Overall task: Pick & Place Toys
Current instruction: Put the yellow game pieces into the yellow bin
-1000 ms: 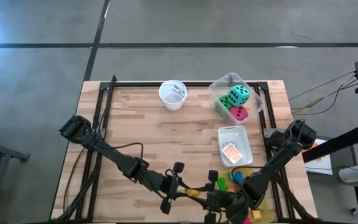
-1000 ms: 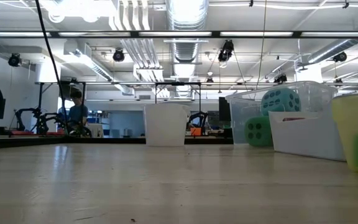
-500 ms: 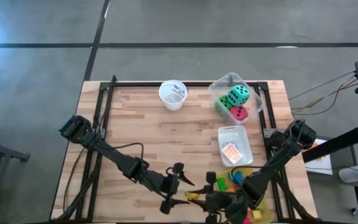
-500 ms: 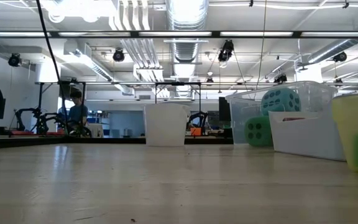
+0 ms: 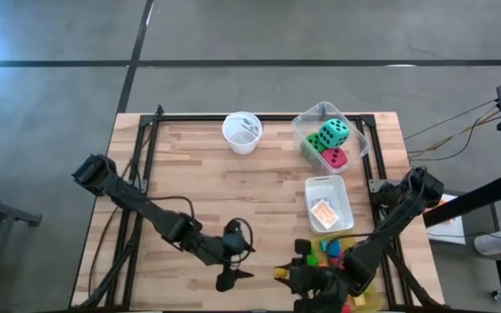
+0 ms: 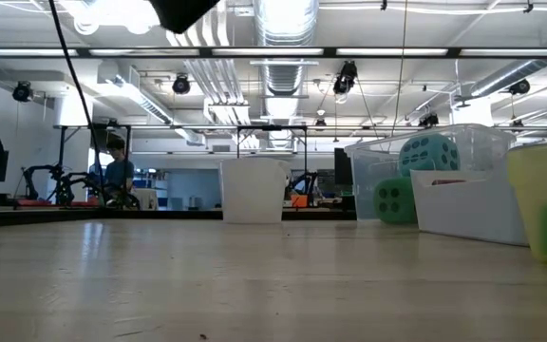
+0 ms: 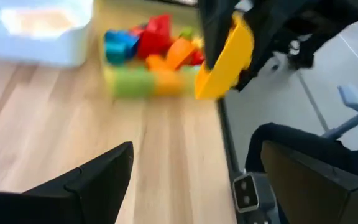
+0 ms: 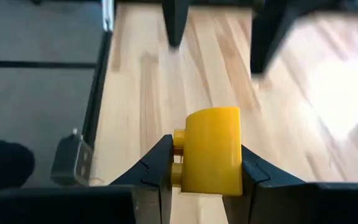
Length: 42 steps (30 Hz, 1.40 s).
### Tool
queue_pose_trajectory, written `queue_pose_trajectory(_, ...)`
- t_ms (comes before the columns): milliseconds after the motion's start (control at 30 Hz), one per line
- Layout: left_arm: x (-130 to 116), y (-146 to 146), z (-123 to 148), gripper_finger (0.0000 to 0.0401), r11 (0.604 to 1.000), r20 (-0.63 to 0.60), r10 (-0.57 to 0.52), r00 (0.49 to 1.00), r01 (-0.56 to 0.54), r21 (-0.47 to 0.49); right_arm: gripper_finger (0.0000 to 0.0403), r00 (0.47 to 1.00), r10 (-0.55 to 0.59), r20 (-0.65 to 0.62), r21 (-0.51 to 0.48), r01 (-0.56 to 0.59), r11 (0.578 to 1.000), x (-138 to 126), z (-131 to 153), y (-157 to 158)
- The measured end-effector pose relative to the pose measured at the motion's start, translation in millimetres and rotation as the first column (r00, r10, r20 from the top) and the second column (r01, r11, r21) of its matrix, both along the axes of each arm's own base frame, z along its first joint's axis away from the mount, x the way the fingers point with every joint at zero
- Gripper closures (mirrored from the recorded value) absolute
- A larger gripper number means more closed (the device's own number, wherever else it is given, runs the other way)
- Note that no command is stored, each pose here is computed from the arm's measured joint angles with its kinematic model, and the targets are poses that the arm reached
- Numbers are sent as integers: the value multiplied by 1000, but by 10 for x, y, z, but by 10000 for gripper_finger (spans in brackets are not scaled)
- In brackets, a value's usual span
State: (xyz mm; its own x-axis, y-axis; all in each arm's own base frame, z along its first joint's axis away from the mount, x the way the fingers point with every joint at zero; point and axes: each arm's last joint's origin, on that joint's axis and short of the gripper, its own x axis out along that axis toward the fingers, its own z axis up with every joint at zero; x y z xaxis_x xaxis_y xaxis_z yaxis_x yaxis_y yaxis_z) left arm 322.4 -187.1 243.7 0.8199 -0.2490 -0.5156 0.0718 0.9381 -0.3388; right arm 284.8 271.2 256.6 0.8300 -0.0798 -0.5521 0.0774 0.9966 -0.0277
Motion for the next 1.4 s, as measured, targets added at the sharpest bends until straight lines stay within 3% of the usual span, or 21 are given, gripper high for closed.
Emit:
queue_pose_trajectory(233, -231, 144, 151, 43, 994, -148, 89, 985, -96, -43, 318, 972, -101, -213, 72, 118, 990, -248, 76, 1)
queue_pose_trajectory(467, -358, 216, 244, 43, 985, -205, 141, 969, -159, -73, 318, 881, -243, -405, 49, 287, 957, -650, 74, 13)
queue_pose_trajectory(700, -365, 225, 231, 43, 982, -214, 161, 964, -178, -65, 318, 786, -297, -542, 93, 407, 909, -955, -125, 116)
queue_pose_trajectory(933, -380, 237, 262, 43, 978, -208, 174, 963, -193, -77, 318, 697, -356, -623, 58, 495, 867, -1044, -450, 31)
queue_pose_trajectory(1167, -396, 251, 300, 43, 979, -187, 176, 966, -191, -65, 318, 729, -306, -612, 109, 461, 881, -964, -590, 11)
queue_pose_trajectory(1400, -398, 252, 301, 43, 981, -184, 170, 968, -183, -56, 318, 722, -323, -612, 108, 481, 870, -893, -657, -62)
